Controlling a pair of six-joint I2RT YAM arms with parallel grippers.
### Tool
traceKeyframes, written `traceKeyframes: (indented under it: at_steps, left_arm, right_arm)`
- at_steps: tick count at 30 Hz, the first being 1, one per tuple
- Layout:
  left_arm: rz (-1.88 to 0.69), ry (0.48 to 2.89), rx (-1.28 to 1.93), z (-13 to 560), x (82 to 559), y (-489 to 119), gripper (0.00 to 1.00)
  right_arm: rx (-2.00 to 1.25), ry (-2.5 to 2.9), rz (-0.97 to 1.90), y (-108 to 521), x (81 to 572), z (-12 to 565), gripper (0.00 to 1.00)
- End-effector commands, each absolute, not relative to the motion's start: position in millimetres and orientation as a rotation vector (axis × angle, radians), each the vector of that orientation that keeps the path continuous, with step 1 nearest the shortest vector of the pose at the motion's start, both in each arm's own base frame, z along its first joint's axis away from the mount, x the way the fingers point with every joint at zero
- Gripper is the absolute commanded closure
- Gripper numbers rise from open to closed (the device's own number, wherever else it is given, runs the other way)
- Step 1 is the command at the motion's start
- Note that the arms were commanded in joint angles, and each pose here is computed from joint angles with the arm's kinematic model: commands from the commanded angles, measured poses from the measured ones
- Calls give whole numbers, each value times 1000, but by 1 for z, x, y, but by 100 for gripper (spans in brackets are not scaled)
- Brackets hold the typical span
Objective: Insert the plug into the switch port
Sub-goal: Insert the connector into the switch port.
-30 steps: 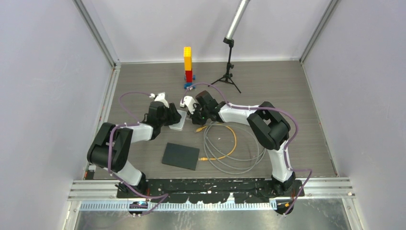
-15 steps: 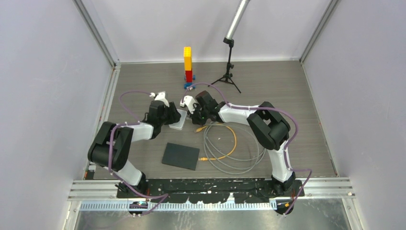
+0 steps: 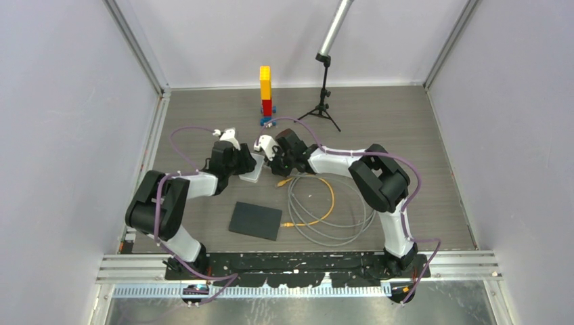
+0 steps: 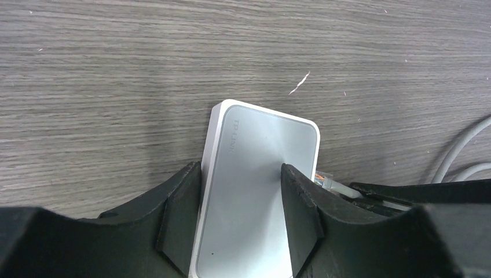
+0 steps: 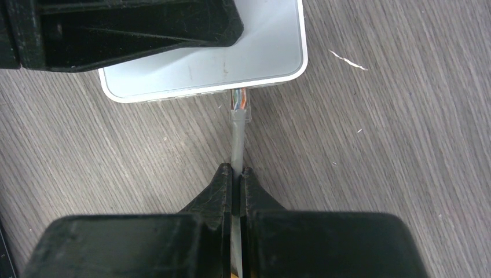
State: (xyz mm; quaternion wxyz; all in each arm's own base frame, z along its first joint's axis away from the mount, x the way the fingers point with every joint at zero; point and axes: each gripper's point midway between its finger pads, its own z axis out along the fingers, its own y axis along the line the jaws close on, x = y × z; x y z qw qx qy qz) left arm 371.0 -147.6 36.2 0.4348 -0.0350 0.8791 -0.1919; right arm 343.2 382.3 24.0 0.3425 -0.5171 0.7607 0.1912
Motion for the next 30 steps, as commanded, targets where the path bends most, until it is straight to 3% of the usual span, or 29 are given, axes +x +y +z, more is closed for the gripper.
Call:
traceKeyframes:
  at_steps: [1,17,30]
  left_arm:
    - [-745,2271,125,30,332,-209,48]
    - [-890,2284,150,28,318,-226,50]
    - [-871,2271,245,37,315,-235,52]
  right_arm:
    - [-1329,1742,596,438,345,59,99]
    - [-1280,1617,627,434,337,85,100]
    - [-1467,1631,636,430,323,89,100]
